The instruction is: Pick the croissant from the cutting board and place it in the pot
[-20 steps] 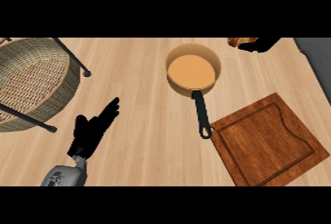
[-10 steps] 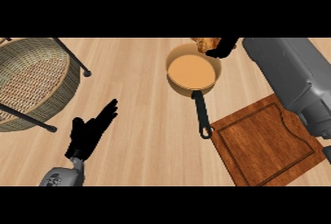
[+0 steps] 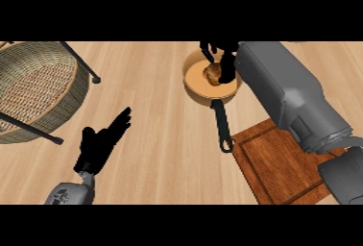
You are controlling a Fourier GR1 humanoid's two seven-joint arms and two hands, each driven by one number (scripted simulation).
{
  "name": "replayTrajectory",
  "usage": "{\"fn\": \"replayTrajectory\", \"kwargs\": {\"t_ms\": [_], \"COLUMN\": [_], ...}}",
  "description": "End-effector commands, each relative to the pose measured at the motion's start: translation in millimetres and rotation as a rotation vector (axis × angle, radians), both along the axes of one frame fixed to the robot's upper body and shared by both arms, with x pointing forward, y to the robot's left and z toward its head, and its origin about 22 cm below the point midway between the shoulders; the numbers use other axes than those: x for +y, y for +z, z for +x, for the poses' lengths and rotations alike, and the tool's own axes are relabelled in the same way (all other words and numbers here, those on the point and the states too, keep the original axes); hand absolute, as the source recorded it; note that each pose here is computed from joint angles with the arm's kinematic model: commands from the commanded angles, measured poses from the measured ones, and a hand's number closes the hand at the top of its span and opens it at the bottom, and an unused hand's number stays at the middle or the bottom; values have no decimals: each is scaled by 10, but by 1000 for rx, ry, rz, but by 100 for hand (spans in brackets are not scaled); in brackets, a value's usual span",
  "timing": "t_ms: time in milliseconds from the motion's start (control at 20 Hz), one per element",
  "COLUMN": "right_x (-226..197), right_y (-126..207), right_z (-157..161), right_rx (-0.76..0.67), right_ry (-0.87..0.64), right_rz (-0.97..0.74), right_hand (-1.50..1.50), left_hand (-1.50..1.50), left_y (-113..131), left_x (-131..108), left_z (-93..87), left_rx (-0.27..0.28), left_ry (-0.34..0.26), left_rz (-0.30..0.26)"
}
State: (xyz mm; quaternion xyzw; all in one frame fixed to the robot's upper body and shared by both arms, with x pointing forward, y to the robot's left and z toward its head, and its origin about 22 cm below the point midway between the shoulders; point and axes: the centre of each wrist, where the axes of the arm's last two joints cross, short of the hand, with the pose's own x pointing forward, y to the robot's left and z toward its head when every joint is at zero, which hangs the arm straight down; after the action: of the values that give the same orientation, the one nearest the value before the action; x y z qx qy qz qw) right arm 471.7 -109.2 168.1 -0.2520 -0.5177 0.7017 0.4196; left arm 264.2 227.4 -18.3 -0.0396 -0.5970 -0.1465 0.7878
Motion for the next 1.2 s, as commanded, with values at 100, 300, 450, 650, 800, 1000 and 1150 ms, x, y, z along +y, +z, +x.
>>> {"fn": "replayTrajectory", "kwargs": {"t_ms": [100,300,450,650,800,1000,1150], "right_x": [242,299,249,243,-133,-419,-967], "right_y": [-139,-246,-166,48,346,422,506], "right_z": [-40,-96,-70,-27,80,124,143], "right_rx": [123,131,163,164,83,56,24], "right_ry": [-28,22,4,-111,-210,-293,-276], "right_rz": [-43,399,674,970,1093,1223,1301], "right_hand": [-150,-150,-150,-150,-150,-150,-150], "left_hand": [0,0,0,0,0,0,0], "left_y": [-39,-31,-34,-42,-51,39,-69], "left_x": [-70,65,166,183,226,83,63], "left_z": [-1,-18,-41,-92,-33,10,-33], "left_rx": [-6,-11,-12,9,-6,-19,-14], "left_ry": [-2,12,14,9,21,16,17], "left_rz": [12,-1,18,19,3,4,13]}}
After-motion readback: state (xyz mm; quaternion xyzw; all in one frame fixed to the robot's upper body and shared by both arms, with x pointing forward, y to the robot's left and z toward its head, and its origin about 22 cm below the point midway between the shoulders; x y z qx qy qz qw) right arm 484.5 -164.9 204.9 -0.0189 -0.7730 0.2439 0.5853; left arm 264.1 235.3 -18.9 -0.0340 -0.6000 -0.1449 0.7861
